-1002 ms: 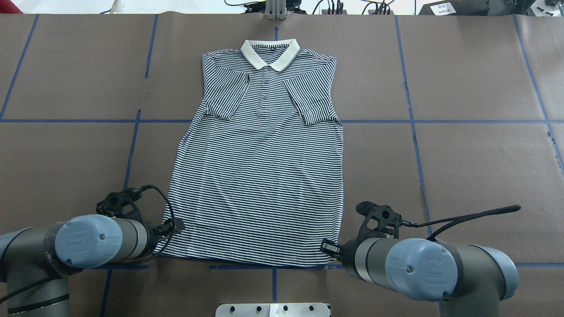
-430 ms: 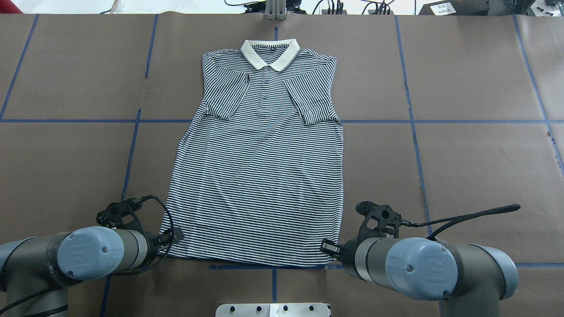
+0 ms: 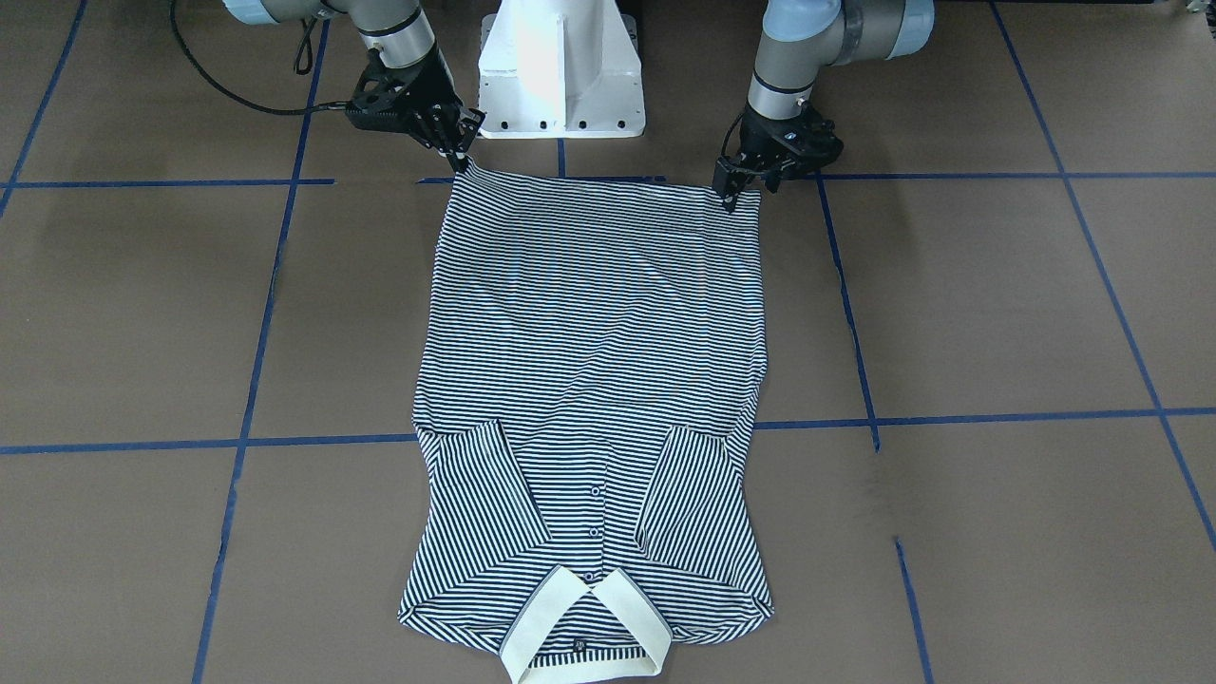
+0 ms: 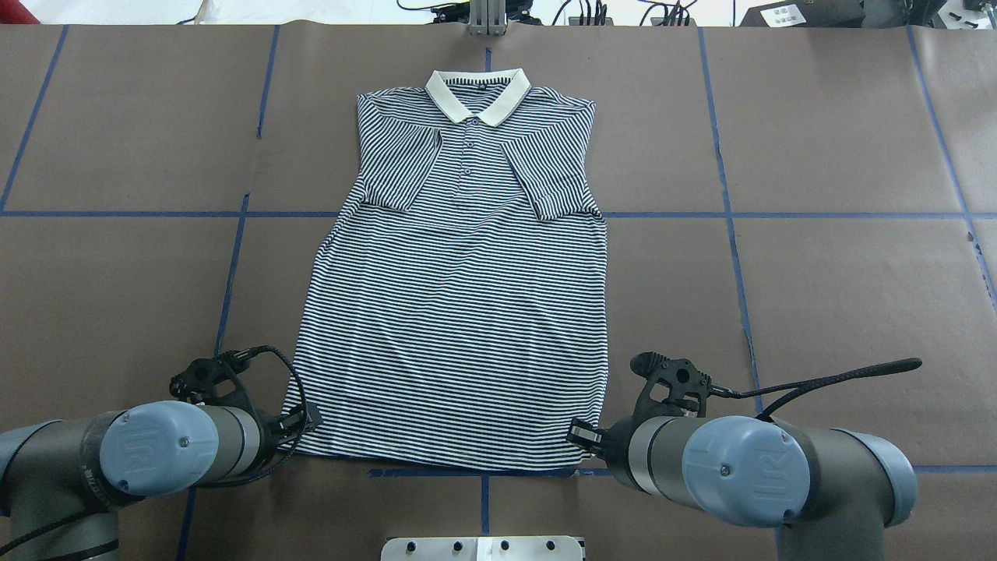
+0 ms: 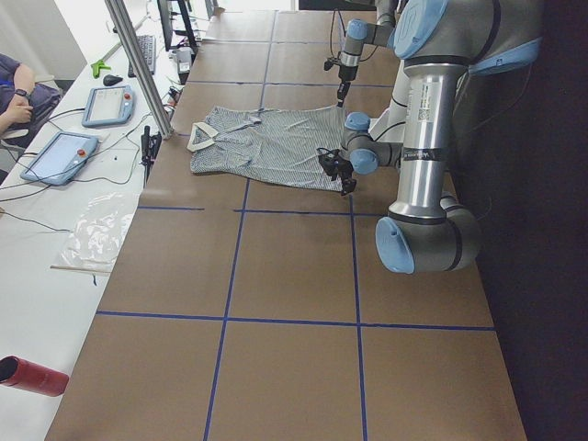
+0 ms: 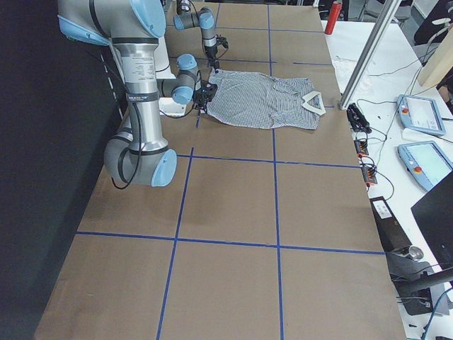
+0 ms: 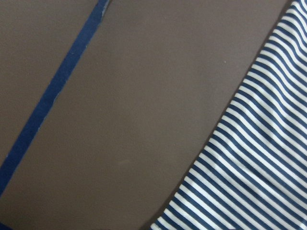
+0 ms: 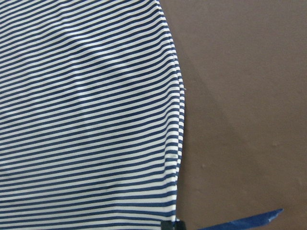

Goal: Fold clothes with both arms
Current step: 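Grasp both hem corners with the left and right grippers, then lift the hem with both grippers and fold it toward the collar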

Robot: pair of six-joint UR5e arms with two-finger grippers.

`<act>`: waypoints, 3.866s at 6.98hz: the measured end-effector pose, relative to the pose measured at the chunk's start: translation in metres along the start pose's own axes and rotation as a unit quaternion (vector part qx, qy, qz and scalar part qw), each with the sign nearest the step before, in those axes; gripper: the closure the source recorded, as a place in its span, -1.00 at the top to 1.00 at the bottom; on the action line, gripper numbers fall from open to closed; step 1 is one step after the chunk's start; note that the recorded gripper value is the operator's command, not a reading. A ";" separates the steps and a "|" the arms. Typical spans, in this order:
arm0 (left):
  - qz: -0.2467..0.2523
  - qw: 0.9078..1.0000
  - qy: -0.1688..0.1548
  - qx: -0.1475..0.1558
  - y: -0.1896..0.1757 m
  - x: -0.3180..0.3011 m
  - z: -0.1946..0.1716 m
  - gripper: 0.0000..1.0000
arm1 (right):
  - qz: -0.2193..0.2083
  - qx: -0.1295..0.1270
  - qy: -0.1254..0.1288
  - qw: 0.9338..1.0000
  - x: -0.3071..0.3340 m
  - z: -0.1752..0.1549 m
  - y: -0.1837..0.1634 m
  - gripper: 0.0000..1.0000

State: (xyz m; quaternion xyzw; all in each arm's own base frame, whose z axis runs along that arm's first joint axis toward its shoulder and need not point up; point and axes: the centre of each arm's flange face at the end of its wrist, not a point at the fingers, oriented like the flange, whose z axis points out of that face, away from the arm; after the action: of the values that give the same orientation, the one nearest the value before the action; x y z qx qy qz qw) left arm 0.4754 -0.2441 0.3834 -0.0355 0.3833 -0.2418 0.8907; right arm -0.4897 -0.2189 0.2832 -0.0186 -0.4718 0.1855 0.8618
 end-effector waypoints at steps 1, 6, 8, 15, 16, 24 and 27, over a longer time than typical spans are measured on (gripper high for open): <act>0.000 1.000 0.000 0.000 0.000 0.000 0.000 -0.49 | 0.000 0.000 0.000 1.000 0.000 0.000 0.000 -1.00; 0.001 1.000 0.008 -0.004 0.004 0.005 -0.007 -1.00 | -0.001 0.000 0.003 1.000 0.001 0.001 0.000 -1.00; 0.002 1.000 0.019 -0.009 0.007 0.010 -0.029 -1.00 | -0.001 -0.002 0.002 1.000 0.001 0.000 -0.002 -1.00; 0.039 0.994 0.065 -0.080 0.076 0.021 -0.132 -1.00 | 0.012 -0.105 -0.002 0.994 0.025 -0.070 -0.027 -1.00; 0.048 0.991 0.071 -0.102 0.094 0.017 -0.155 -1.00 | 0.010 -0.126 -0.004 0.992 0.035 -0.090 -0.023 -1.00; 0.064 0.993 0.097 -0.001 -0.007 0.053 -0.182 -1.00 | -0.076 0.000 -0.064 0.995 -0.058 -0.082 -0.168 -1.00; 0.045 0.993 0.068 0.082 -0.114 0.100 -0.130 -1.00 | -0.098 0.066 -0.020 0.993 -0.093 -0.043 -0.277 -1.00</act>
State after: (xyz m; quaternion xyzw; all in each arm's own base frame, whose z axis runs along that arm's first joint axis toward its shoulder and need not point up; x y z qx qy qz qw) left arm 0.3974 -0.3742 0.2534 0.0709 0.4229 -0.2341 0.8726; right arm -0.4164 -0.5023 0.2418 0.0883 -0.4751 0.1310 0.8657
